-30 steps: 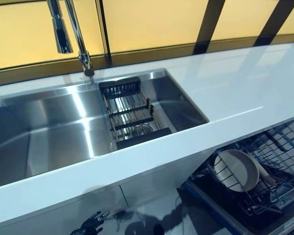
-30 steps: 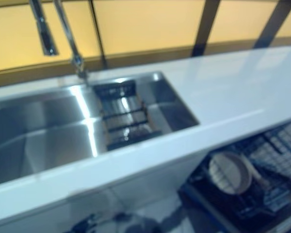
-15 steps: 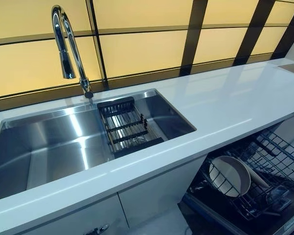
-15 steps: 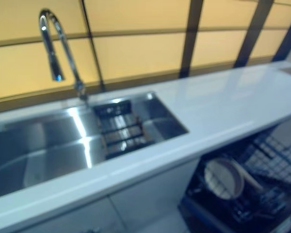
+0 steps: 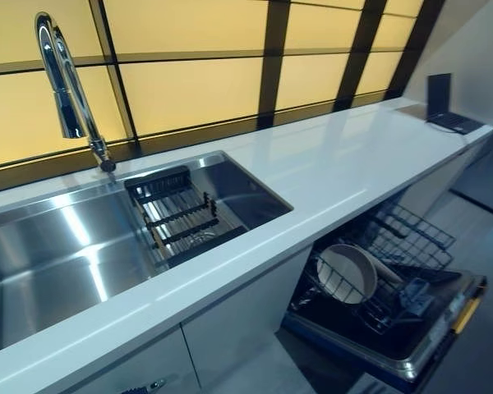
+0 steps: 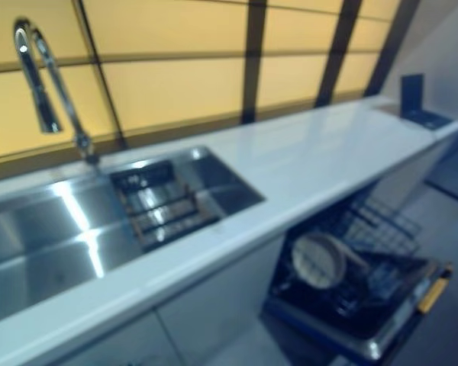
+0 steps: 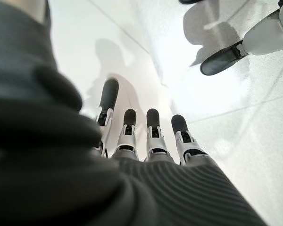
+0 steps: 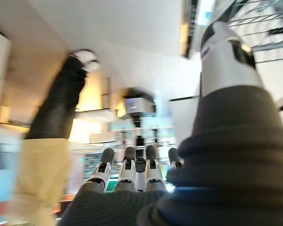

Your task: Take plates into dishwasher

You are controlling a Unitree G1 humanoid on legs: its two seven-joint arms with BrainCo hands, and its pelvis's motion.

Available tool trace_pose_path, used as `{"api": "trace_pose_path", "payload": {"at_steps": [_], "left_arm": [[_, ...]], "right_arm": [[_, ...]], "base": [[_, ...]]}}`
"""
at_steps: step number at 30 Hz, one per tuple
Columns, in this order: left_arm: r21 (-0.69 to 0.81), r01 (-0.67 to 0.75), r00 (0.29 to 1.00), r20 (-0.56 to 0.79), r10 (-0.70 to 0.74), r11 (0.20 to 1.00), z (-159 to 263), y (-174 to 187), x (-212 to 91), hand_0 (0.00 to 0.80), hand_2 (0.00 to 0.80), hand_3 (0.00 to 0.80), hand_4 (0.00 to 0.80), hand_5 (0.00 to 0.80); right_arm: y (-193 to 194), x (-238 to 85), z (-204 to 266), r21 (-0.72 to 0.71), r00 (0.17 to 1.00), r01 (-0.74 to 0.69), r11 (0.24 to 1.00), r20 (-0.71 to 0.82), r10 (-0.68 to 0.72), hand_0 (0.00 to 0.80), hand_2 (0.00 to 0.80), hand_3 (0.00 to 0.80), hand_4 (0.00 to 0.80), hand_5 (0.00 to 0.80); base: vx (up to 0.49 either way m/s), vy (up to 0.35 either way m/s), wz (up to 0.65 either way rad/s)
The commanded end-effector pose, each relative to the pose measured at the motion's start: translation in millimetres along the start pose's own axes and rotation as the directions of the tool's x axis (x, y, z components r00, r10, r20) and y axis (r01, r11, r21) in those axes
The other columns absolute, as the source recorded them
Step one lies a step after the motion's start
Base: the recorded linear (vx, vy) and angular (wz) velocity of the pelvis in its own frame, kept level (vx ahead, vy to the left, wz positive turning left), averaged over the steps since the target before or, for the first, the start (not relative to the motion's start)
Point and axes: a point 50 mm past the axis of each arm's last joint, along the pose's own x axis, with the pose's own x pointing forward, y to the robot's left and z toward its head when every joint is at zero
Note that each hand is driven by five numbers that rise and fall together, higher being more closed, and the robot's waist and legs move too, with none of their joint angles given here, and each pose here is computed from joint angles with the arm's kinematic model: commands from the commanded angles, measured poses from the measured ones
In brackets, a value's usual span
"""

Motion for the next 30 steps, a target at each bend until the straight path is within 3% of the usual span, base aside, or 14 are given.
{"api": "trace_pose_path", "payload": {"at_steps": [1, 8, 14, 18, 23, 27, 30], "left_arm": [[-0.013, -0.047, 0.998, 0.040, 0.048, 0.999, 13.8, 20.7, -1.7, 0.000, 0.000, 0.000, 0.000, 0.000], [-0.009, -0.076, 0.996, 0.052, 0.076, 0.997, 15.4, 35.9, -3.7, 0.000, 0.000, 0.000, 0.000, 0.000], [-0.040, -0.096, 0.988, 0.122, 0.100, 0.995, 51.7, 39.4, -7.2, 0.000, 0.000, 0.000, 0.000, 0.000], [-0.089, -0.062, 0.994, 0.088, 0.070, 0.994, 32.8, 43.6, -6.0, 0.000, 0.000, 0.000, 0.000, 0.000], [-0.139, -0.044, 0.999, -0.017, 0.042, 0.989, -15.7, 37.7, -3.7, 0.000, 0.000, 0.000, 0.000, 0.000], [-0.120, -0.005, 1.000, 0.000, 0.005, 0.993, -19.3, 30.0, -2.8, 0.000, 0.000, 0.000, 0.000, 0.000], [-0.107, 0.010, 1.000, 0.019, -0.008, 0.994, -14.6, 24.5, -2.0, 0.000, 0.000, 0.000, 0.000, 0.000]], "right_arm": [[-2.2, -0.7, -1.9, 0.080, 0.999, 0.052, 0.995, -0.009, -0.052, 0.000, 0.000, 0.000, 0.000, 0.000], [48.6, 3.4, -8.2, 0.155, 0.990, -0.001, 0.988, -0.137, 0.023, 0.000, 0.000, 0.000, 0.000, 0.000], [101.0, 1.3, 14.3, 0.370, 0.974, -0.153, 0.916, -0.101, 0.203, 0.000, 0.000, 0.000, 0.000, 0.000], [114.3, -1.2, 16.4, 0.389, 0.947, -0.233, 0.891, -0.118, 0.299, 0.000, 0.000, 0.000, 0.000, 0.000], [135.2, -7.2, 4.4, 0.393, 0.893, -0.242, 0.887, -0.267, 0.361, 0.000, 0.000, 0.000, 0.000, 0.000], [156.9, -18.7, -16.0, 0.440, 0.839, -0.216, 0.872, -0.373, 0.396, 0.000, 0.000, 0.000, 0.000, 0.000], [171.2, -25.6, -20.8, 0.543, 0.809, -0.198, 0.816, -0.379, 0.448, 0.000, 0.000, 0.000, 0.000, 0.000]], "base": [[-0.252, -0.169, -0.13], [-0.334, -0.300, -0.18], [-0.467, -0.451, 0.17], [-0.328, -0.326, 0.32], [-0.314, -0.263, 0.19], [-0.183, -0.048, 0.34], [-0.112, 0.057, 0.30]]}}
